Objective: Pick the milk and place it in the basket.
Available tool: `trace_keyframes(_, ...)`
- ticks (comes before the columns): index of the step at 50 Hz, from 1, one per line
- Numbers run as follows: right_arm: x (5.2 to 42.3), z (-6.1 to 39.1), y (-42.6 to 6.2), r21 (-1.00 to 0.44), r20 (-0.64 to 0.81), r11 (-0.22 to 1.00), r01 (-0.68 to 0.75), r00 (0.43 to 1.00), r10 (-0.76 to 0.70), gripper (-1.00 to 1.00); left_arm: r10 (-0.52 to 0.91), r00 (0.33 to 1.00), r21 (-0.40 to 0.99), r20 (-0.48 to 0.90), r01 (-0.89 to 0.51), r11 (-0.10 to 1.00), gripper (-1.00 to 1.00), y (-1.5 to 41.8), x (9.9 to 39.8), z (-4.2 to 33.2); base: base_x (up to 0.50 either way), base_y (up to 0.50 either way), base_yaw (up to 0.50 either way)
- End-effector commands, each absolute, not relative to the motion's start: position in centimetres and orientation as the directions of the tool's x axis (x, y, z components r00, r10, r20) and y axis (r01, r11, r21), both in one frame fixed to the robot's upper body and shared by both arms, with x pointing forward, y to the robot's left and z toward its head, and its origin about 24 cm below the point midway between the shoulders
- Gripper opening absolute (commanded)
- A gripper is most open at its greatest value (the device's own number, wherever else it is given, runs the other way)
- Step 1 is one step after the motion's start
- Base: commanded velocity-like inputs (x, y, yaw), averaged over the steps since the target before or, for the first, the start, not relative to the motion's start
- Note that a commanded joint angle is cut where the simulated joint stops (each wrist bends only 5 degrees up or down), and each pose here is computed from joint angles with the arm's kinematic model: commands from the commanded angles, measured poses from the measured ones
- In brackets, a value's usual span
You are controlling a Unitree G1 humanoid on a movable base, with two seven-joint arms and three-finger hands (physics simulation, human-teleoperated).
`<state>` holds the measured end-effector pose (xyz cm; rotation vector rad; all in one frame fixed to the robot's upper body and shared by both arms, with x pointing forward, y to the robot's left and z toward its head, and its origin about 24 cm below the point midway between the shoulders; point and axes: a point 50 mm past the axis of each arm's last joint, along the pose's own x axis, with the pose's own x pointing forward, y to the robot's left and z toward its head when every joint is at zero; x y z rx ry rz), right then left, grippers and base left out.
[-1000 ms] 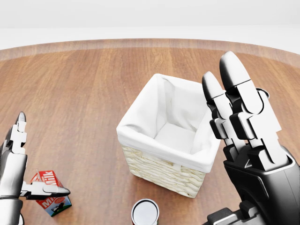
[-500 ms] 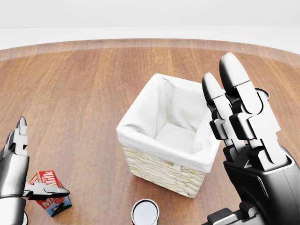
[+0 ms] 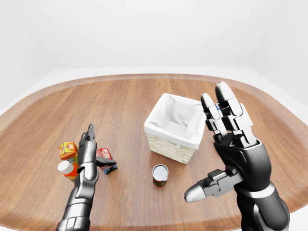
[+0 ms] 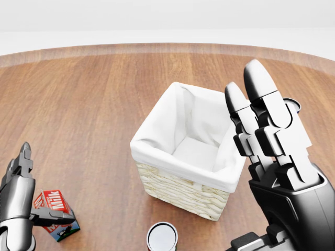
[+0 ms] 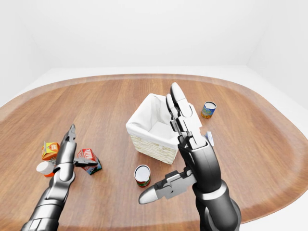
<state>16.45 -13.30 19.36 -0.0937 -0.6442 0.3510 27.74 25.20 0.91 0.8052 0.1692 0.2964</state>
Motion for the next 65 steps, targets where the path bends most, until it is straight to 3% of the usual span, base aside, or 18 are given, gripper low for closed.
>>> trace_keyframes(1, 16.4, 19.4, -13.3, -0.194, 0.574, 0.937, -0.29, 0.741, 0.349, 1.0, 0.361, 0.928, 0.756, -0.095, -0.169, 0.632, 1.0, 25.7, 28.1, -0.7, 0.0, 0.0, 0.0)
trace_keyframes(21, 16.4, 19.5, -13.3, -0.195, 0.576, 0.938, -0.286, 0.74, 0.346, 1.0, 0.432, 0.882, 0.778, -0.189, -0.134, 0.614, 1.0, 26.7, 28.2, -2.7, 0.0, 0.0, 0.0)
trace_keyframes(24, 16.4, 19.6, -13.4, -0.196, 0.58, 0.939, -0.281, 0.739, 0.342, 1.0, 0.411, 0.878, 0.745, -0.245, -0.101, 0.66, 1.0, 26.6, 28.1, -3.2, 0.0, 0.0, 0.0)
trace_keyframes(25, 16.5, 19.6, -13.4, -0.196, 0.581, 0.94, -0.281, 0.739, 0.342, 1.0, 0.408, 0.878, 0.739, -0.25, -0.099, 0.666, -0.04, 26.5, 28.1, -3.2, 0.0, 0.0, 0.0)
trace_keyframes(26, 16.5, 19.6, -13.4, -0.196, 0.581, 0.94, -0.281, 0.739, 0.342, 1.0, 0.408, 0.878, 0.739, -0.25, -0.099, 0.667, -0.04, 26.5, 28.1, -3.2, 0.0, 0.0, 0.0)
trace_keyframes(27, 16.4, 19.6, -13.4, -0.195, 0.58, 0.94, -0.28, 0.74, 0.341, 1.0, 0.41, 0.878, 0.745, -0.246, -0.099, 0.66, -1.0, 26.6, 28.0, -3.2, 0.0, 0.0, 0.0)
trace_keyframes(46, 16.5, 19.6, -13.5, -0.196, 0.582, 0.942, -0.271, 0.741, 0.335, 1.0, 0.35, 0.907, 0.728, -0.234, -0.075, 0.681, -1.0, 26.0, 28.5, -2.3, 0.0, 0.0, 0.0)
trace_keyframes(58, 16.5, 19.6, -13.5, -0.197, 0.582, 0.941, -0.276, 0.739, 0.339, 1.0, 0.244, 0.969, 0.695, -0.04, -0.148, 0.703, -1.0, 25.7, 30.7, 3.7, 0.0, 0.0, 0.0)
trace_keyframes(65, 16.5, 19.6, -13.5, -0.197, 0.581, 0.941, -0.276, 0.74, 0.339, 1.0, 0.23, 0.973, 0.707, -0.007, -0.158, 0.69, -1.0, 25.6, 31.1, 4.7, 0.0, 0.0, 0.0)
